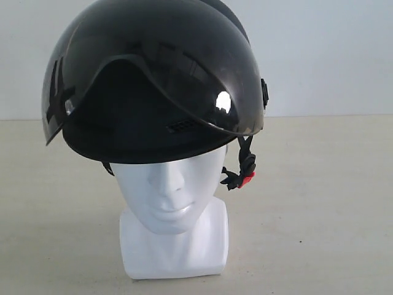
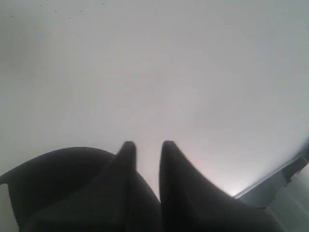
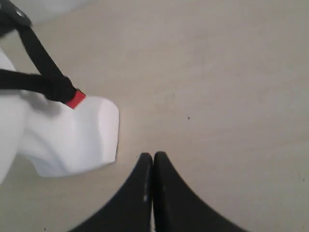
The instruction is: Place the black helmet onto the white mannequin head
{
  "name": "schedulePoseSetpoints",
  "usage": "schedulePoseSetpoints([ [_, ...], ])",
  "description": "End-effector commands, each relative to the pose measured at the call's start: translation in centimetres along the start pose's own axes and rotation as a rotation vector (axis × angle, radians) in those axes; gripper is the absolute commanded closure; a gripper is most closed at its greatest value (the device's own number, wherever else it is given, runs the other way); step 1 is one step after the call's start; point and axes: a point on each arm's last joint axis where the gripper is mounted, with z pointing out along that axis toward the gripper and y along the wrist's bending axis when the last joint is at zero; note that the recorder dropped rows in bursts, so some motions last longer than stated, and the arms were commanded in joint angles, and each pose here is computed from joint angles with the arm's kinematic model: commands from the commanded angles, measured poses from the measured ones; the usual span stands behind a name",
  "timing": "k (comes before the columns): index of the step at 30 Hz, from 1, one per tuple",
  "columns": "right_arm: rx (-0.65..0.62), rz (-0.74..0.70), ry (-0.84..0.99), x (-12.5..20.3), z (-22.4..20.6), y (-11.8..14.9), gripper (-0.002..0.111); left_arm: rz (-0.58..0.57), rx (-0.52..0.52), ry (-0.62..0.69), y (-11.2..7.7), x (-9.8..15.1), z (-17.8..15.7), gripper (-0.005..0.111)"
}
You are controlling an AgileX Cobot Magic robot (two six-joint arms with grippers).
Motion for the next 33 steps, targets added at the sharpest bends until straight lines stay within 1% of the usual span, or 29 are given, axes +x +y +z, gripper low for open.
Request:
schedulePoseSetpoints([
  [1,-0.001,0.085,0.018,-1.5,2.1,-0.2,0.108,0.125,-0.020,0.124,-0.4,0.3,-0.2,0.102],
  [2,-0.006,0.119,0.011,-1.7,2.5,-0.2,0.108,0.180,-0.033,0.195,-0.6,0.5,0.0,0.102],
  [4,-0.019,0.177,-0.004,-2.1,2.9,-0.2,0.108,0.304,-0.036,0.331,-1.6,0.7,0.6,0.102],
  [6,-0.043,0.219,-0.034,-2.6,3.2,-0.1,0.108,0.434,-0.030,0.452,-2.9,0.9,1.1,0.102],
  [7,-0.050,0.215,-0.047,-2.7,3.2,0.0,0.108,0.501,-0.027,0.511,-3.8,0.9,1.5,0.102],
  [8,-0.058,0.185,-0.064,-2.9,3.2,0.1,0.108,0.559,-0.032,0.569,-4.7,0.9,1.8,0.102],
  [9,-0.066,0.129,-0.078,-3.1,3.1,0.2,0.108,0.621,-0.059,0.617,-5.2,0.9,2.0,0.102],
  [10,-0.079,0.059,-0.090,-3.4,2.8,0.5,0.108,0.698,-0.078,0.664,-6.2,0.9,2.4,0.102],
  [11,-0.091,0.009,-0.101,-3.7,2.5,0.8,0.108,0.758,-0.121,0.703,-6.6,0.8,2.6,0.102],
  [12,-0.109,-0.045,-0.116,-4.2,2.1,1.2,0.108,0.766,-0.118,0.677,-7.8,0.5,3.2,0.102],
  [14,-0.127,-0.190,-0.144,-5.2,1.1,2.2,0.108,0.784,-0.096,0.653,-9.5,0.1,3.8,0.102],
  [15,-0.141,-0.286,-0.127,-5.8,0.5,2.9,0.108,0.777,-0.088,0.644,-10.2,-0.1,4.0,0.102],
  [16,-0.160,-0.345,-0.083,-6.3,0.0,3.7,0.108,0.770,-0.068,0.639,-11.4,-0.2,4.3,0.102],
  [17,-0.178,-0.349,-0.022,-7.1,-0.4,4.4,0.108,0.790,-0.043,0.644,-12.3,-0.3,4.4,0.102],
  [19,-0.208,-0.305,0.079,-9.1,-0.5,6.0,0.108,0.839,0.004,0.642,-14.1,-0.5,4.7,0.102],
  [22,-0.290,-0.290,0.156,-12.2,0.6,8.2,0.108,0.898,0.019,0.595,-15.8,-1.2,5.3,0.102],
  [25,-0.380,-0.284,0.193,-14.9,1.1,9.9,0.108,0.910,0.019,0.580,-16.0,-1.9,6.2,0.102],
  [27,-0.433,-0.276,0.164,-16.3,1.0,10.9,0.108,0.894,0.032,0.614,-15.6,-2.2,6.8,0.102],
  [30,-0.541,-0.283,0.132,-16.7,0.4,12.0,0.108,0.840,0.063,0.685,-14.4,-1.8,7.8,0.102],
  [33,-0.586,-0.333,0.118,-16.4,0.4,13.0,0.108,0.797,0.079,0.728,-13.3,-1.3,8.7,0.102],
])
